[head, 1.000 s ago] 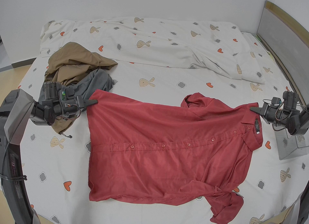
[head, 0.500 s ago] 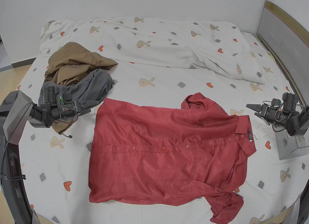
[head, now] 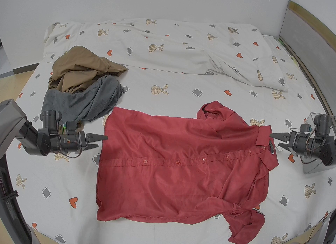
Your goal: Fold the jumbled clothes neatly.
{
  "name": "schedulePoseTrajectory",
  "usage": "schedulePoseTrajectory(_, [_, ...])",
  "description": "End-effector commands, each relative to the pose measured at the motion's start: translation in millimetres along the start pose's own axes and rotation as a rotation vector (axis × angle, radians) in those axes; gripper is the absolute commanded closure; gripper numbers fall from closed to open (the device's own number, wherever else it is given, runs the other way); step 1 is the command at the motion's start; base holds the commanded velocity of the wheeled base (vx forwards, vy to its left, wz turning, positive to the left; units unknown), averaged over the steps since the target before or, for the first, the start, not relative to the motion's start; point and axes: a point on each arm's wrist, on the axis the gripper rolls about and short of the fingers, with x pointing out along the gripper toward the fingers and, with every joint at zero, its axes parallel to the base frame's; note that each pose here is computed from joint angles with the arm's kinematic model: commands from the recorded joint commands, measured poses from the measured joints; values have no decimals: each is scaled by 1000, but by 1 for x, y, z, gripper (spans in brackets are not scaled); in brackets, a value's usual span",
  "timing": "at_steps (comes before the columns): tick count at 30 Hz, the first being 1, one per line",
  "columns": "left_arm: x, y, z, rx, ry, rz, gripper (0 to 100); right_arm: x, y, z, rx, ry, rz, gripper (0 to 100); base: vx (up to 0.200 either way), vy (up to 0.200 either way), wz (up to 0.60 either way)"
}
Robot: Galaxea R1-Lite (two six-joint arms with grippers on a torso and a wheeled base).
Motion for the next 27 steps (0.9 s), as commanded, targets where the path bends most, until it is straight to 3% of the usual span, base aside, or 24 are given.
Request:
schedulePoseTrajectory(1, [-29,-34,-70,5,133,7,0,-38,12,-71,-19,154,-9,0,0,0,0])
schedulePoseTrajectory(5, [-32,-35,-79,2,150,9,0,-41,10,-78,-36,173,-15,0,0,0,0])
schedulePoseTrajectory(6, [-46,-46,-103,-12,185,7,0,-46,2,-96,-114,232,-15,0,0,0,0])
schedulePoseTrajectory(11, [-51,-71,-118,1,227,-109,0,-53,3,-113,-85,290,66,0,0,0,0])
schedulePoseTrajectory(14, [-44,-83,-130,11,282,-142,0,-54,2,-116,-69,299,64,0,0,0,0])
schedulePoseTrajectory(19, [-32,-81,-147,-25,365,-160,0,-50,-18,-120,-2,307,20,0,0,0,0])
schedulePoseTrajectory(27, [-17,-61,-158,-35,369,-157,0,-42,-44,-134,14,272,-10,0,0,0,0])
